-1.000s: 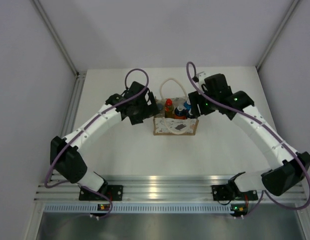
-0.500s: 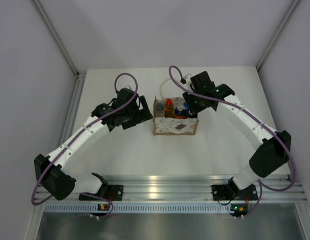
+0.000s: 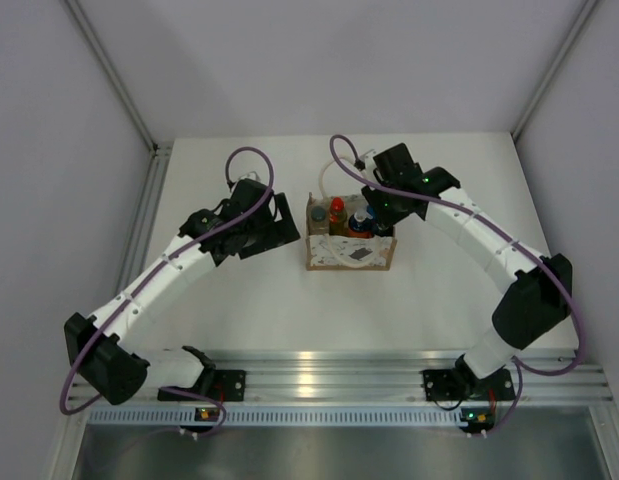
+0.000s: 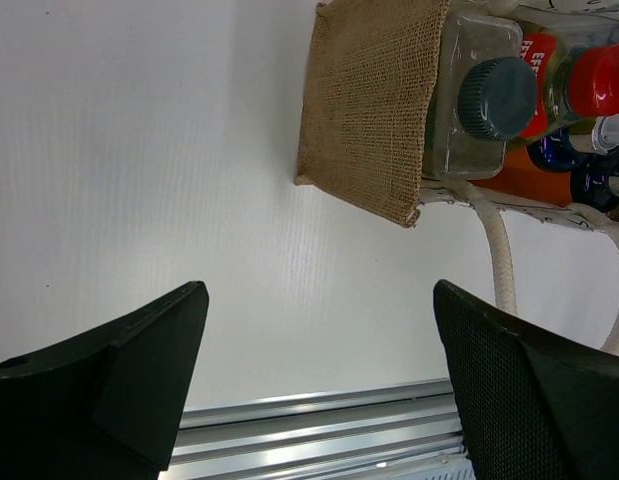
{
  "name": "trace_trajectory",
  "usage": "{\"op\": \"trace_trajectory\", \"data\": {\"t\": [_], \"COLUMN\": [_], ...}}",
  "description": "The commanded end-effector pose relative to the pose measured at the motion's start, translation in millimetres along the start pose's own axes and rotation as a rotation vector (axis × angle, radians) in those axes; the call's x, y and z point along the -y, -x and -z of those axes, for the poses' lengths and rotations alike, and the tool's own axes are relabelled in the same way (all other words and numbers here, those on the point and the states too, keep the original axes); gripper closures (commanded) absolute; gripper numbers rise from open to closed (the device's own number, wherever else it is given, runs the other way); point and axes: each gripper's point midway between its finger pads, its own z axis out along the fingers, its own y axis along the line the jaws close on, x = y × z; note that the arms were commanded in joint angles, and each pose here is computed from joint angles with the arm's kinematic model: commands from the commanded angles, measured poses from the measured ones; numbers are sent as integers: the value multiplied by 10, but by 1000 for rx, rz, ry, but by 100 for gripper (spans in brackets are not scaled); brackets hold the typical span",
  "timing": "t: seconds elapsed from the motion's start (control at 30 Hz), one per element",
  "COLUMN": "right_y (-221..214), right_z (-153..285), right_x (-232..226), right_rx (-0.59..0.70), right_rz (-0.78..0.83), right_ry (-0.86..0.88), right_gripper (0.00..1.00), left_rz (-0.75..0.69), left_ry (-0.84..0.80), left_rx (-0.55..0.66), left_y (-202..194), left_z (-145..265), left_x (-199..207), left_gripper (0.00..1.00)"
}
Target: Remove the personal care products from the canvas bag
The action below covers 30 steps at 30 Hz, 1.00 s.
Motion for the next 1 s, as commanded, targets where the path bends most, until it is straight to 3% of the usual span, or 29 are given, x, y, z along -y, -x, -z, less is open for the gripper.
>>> {"op": "trace_trajectory", "data": {"t": [0.0,0.1,0.63,0.97], "right_y": [159,153,95,53], "right_z": [35,32,68,98], "right_x": [-25,-13,-3,-21], "right_rx": [58,56,50,50], "right_rz": [20,17,-3,-1], "right_ry": [-9,-16,-26,-17], "right_gripper": [75,79,71,75], "left_rz": [-20,-25,-28,-28], "left_ry": [1,4,13,14], "left_rx": [41,38,43,48], "left_y": [71,64,62,68], "left_z": [95,96,135,163], "left_x": [-30,-40,-77,-89], "left_gripper": [2,1,2,2]}}
